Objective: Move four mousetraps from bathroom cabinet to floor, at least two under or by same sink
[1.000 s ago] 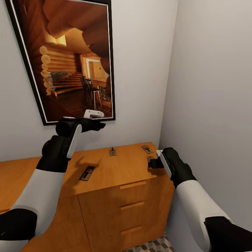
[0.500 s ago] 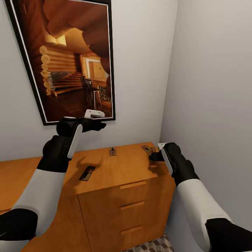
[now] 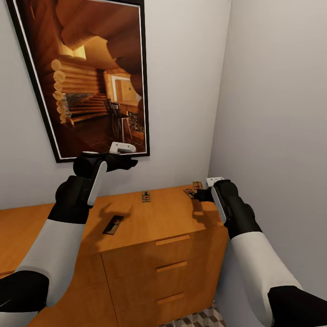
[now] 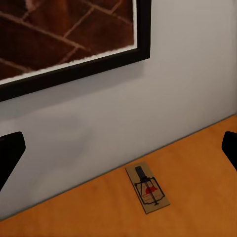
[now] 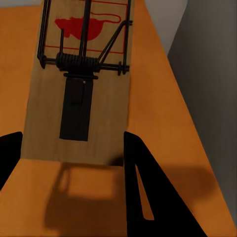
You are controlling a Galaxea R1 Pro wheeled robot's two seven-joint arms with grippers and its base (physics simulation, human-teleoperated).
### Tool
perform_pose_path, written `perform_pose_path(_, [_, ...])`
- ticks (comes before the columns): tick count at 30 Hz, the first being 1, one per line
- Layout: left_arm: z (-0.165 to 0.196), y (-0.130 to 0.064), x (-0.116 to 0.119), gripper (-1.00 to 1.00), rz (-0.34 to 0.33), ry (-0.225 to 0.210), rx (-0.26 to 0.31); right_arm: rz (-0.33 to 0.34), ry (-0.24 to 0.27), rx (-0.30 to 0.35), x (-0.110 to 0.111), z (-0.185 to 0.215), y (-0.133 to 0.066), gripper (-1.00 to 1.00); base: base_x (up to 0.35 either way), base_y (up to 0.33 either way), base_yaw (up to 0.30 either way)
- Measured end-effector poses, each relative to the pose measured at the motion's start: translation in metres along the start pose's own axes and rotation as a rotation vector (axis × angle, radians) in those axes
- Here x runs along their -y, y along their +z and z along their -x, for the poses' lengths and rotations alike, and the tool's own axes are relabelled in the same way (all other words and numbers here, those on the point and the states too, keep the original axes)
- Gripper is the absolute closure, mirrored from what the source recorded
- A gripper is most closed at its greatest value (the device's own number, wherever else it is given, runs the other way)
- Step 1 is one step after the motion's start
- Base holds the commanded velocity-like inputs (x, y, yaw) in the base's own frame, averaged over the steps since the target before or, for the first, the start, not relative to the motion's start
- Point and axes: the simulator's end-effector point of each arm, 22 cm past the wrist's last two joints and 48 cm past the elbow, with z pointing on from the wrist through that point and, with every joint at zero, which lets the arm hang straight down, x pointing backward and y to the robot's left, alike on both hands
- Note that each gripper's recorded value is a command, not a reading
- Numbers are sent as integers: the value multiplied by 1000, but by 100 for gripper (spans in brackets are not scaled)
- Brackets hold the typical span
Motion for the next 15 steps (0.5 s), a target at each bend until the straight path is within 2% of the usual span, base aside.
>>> perform_pose_path(15, [0,0,0,-100,0,0,-1,-5,-5,6,0,2,-1,100,0,0,0])
